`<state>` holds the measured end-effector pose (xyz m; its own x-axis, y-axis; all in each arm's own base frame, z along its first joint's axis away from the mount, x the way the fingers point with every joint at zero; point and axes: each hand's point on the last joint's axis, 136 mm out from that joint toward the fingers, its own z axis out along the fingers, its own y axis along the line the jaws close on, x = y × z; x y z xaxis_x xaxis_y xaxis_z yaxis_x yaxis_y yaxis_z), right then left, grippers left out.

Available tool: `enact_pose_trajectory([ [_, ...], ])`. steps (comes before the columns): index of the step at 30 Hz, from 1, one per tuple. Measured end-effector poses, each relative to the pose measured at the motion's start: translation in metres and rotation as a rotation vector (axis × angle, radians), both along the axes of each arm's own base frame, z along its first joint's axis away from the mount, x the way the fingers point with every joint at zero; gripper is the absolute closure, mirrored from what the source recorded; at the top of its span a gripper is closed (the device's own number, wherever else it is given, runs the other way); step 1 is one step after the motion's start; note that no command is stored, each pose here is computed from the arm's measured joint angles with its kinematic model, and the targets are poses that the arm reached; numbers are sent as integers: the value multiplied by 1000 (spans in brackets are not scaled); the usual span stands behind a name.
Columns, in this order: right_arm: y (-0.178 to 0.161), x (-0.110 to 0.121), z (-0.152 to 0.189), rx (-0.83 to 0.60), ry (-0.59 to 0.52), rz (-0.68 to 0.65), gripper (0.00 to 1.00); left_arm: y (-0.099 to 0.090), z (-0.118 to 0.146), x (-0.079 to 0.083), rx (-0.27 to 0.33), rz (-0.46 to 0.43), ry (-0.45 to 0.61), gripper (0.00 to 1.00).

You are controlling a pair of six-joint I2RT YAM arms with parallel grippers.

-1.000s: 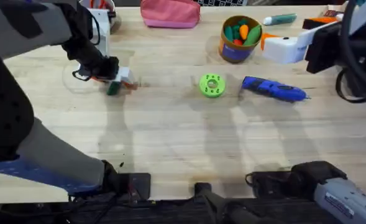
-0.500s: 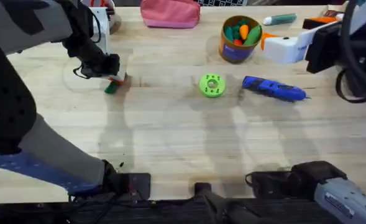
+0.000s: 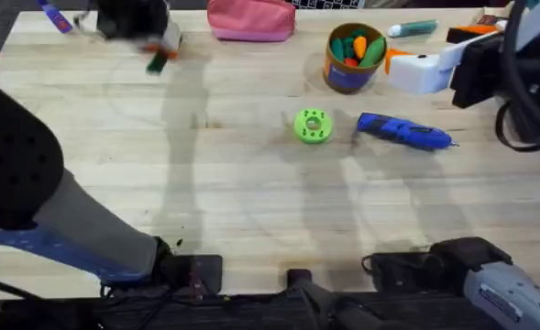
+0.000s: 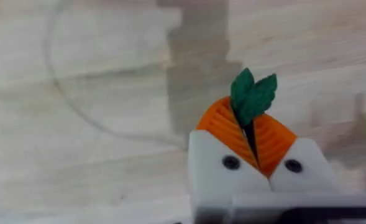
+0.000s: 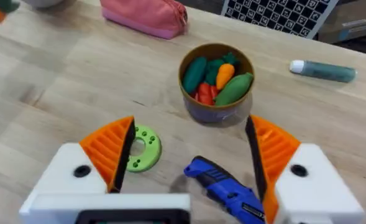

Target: Pick up the gripper from the table and insert it into the empty holder that is missing its gripper. Then pick up a screw, insert it into the mounting hole, and use the screwdriver to tighten it. Finally, clean up the table by picking up the vegetable and placing it into the bucket.

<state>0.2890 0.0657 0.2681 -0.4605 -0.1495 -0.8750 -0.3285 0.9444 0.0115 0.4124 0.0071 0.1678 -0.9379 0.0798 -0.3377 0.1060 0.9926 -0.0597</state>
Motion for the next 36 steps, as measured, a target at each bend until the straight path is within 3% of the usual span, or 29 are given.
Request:
enact_pose_trajectory([
  [6, 0, -1, -1, 34, 15, -20, 10, -77, 60, 22, -11, -179, -173, 988],
  [12, -1, -8, 2, 50, 15, -29, 10, -159, 81, 28, -82, -340, -298, 988],
  [18, -1, -11, 7, 59, 0, -33, 10, -220, 101, 40, -180, -434, -432, 988],
  [23, -1, -11, 7, 61, 3, -34, 11, -263, 87, 49, -254, -497, -451, 988],
  [30, -1, -11, 6, 61, 4, -34, 10, -312, 45, 56, -329, -563, -412, 988],
  [36, -1, -11, 6, 62, 4, -35, 10, -351, 19, 51, -385, -632, -391, 989],
])
